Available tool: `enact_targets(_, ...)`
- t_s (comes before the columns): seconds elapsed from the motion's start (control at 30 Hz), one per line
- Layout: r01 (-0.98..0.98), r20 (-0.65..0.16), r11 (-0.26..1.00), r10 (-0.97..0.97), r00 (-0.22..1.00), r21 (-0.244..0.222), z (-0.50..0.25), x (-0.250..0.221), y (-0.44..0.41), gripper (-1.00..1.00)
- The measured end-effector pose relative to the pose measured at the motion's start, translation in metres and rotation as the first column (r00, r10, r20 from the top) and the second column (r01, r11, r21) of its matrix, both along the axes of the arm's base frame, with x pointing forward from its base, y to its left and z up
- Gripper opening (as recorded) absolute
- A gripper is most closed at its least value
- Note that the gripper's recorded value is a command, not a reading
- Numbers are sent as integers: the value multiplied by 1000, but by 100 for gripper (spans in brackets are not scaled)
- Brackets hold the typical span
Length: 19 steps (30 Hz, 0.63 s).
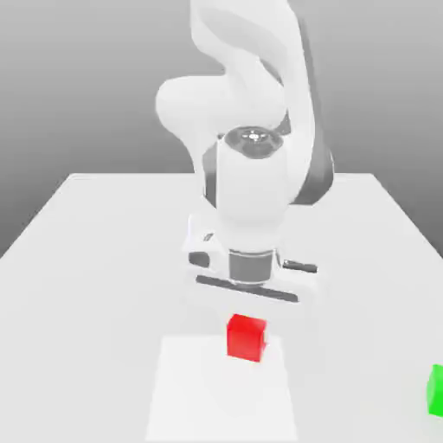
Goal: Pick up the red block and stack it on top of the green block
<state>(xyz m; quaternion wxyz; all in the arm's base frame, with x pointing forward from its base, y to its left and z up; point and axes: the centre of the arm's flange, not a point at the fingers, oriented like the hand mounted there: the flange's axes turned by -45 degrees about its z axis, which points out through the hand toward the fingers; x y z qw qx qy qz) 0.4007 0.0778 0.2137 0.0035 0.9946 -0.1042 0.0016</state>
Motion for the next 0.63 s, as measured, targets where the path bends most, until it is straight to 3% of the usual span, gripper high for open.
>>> enact_targets(0.2, -297, -1, 955, 297, 955, -8, 16, 35, 107, -100)
enact_targets(0.37, -537, -3, 843, 537, 843, 3, 29, 35, 216, -100)
enact_targets(0.5, -599, -2, 801, 599, 801, 8, -8, 31, 249, -100)
enact_targets(0.53, -601, -2, 799, 601, 799, 8, -22, 31, 250, 100)
enact_targets(0.63, -601, -2, 799, 601, 799, 8, -22, 31, 250, 100)
